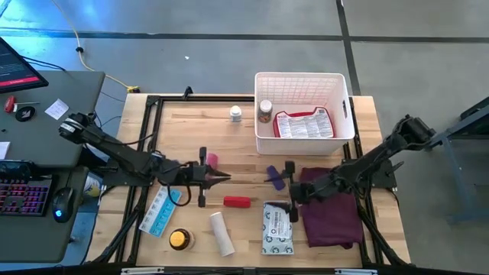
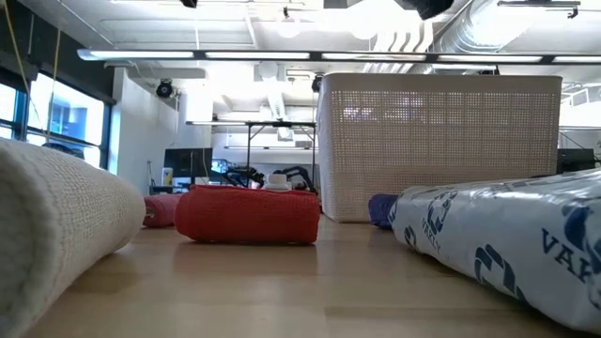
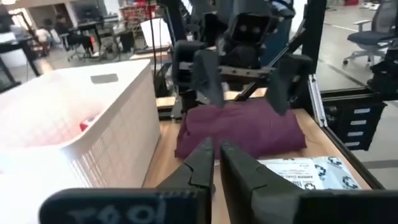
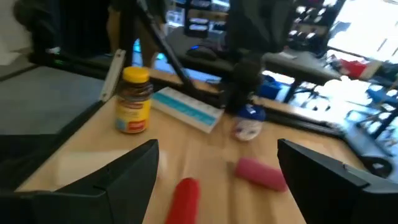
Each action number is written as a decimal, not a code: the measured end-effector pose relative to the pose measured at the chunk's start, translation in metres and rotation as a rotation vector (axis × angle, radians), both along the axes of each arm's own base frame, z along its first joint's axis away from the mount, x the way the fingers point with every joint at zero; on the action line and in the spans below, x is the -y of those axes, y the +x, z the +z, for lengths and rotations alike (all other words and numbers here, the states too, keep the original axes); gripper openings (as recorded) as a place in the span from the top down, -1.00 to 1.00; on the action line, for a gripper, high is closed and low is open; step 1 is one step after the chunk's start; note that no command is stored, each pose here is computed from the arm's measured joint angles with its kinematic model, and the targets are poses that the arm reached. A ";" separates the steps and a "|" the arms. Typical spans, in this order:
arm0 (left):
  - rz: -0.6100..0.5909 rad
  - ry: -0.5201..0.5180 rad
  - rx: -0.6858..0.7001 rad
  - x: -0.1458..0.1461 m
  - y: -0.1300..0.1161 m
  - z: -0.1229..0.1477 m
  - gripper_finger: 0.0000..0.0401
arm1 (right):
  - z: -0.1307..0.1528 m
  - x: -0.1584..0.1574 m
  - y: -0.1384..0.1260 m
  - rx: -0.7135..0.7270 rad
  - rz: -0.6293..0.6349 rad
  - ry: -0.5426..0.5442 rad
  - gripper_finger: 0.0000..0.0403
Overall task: Pick & place medical supplies in basket/bin
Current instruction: Put the white medicine organizer into the white container
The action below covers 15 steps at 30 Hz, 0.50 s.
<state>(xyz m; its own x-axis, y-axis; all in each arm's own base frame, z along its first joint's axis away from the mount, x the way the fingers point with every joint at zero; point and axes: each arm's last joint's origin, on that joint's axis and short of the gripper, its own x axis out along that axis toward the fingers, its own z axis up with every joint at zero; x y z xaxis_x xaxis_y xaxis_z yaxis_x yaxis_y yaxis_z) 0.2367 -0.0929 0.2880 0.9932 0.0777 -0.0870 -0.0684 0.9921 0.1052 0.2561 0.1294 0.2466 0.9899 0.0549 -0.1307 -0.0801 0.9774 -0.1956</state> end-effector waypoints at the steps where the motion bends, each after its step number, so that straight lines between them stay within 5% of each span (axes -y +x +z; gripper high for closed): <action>1: 0.004 -0.011 -0.005 0.000 0.000 -0.001 0.72 | -0.001 -0.004 -0.001 0.000 0.011 0.004 -0.58; 15: -0.005 -0.050 -0.006 0.001 0.004 -0.004 0.60 | 0.007 -0.025 -0.013 0.090 0.001 -0.041 -0.58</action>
<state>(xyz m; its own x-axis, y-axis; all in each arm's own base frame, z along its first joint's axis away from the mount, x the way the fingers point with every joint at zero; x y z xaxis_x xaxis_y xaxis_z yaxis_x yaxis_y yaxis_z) 0.2405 -0.0941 0.2838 0.9930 0.0681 -0.0966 -0.0628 0.9964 0.0563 0.2432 0.1542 0.2537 0.9977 0.0528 -0.0433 -0.0617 0.9684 -0.2416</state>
